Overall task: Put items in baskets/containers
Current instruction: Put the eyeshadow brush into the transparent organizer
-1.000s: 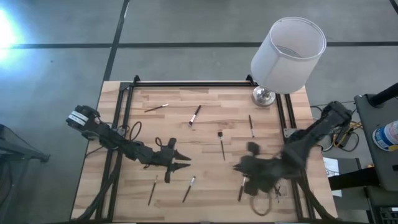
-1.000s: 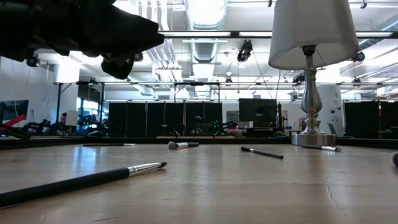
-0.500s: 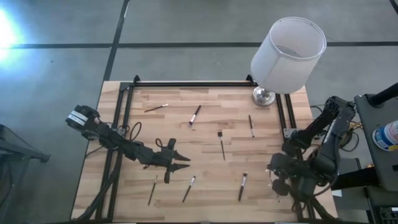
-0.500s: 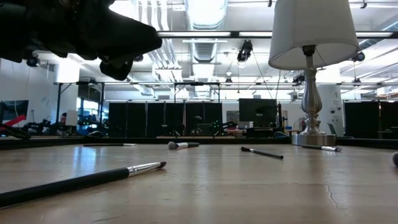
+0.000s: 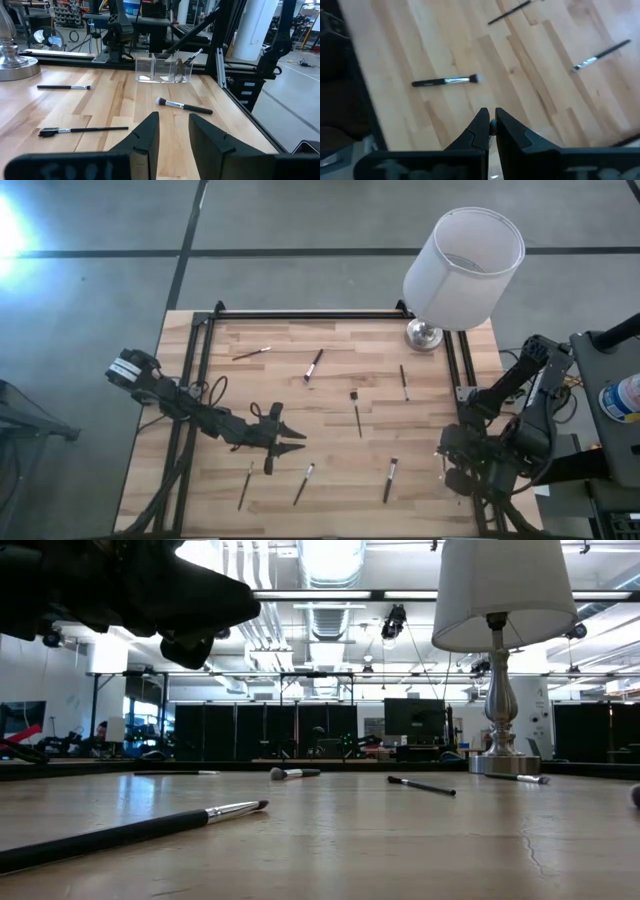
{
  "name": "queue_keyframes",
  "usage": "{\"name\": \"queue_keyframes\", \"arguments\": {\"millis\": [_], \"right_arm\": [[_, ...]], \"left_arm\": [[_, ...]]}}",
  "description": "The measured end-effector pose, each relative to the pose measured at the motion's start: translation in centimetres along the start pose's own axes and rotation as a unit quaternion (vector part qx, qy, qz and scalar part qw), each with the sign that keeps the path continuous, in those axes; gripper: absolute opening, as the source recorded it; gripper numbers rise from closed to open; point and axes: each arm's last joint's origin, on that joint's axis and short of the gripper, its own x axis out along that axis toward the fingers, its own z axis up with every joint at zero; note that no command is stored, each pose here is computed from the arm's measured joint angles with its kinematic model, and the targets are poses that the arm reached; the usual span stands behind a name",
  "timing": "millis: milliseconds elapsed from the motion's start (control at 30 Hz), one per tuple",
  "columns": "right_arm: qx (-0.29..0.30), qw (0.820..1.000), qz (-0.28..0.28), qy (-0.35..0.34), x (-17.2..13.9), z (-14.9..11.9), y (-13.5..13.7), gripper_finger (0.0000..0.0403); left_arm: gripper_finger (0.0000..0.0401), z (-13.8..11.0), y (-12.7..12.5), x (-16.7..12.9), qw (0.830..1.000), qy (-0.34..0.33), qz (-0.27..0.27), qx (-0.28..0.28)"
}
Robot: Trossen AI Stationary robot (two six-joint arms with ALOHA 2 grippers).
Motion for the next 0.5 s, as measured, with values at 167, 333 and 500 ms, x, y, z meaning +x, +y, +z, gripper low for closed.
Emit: {"name": "queue_keyframes", "arguments": {"millis": [167,333,500], "right_arm": [[0.003,0.999,-0.031,0.023,1.0,-0.7,-0.4,0.0013],[-0.007,0.998,-0.056,0.035,2.6,-1.5,-0.8,0.0013],[-0.024,0.999,-0.048,-0.005,3.1,-1.6,-0.8,0.0013]], "left_arm": [[0.0098,-0.2,0.0,0.0,1.000,0.009,0.001,0.003],[0.0098,-0.2,0.0,0.0,1.000,0.012,0.002,0.004],[0.0098,-0.2,0.0,0.0,1.000,0.012,0.002,0.004]]}}
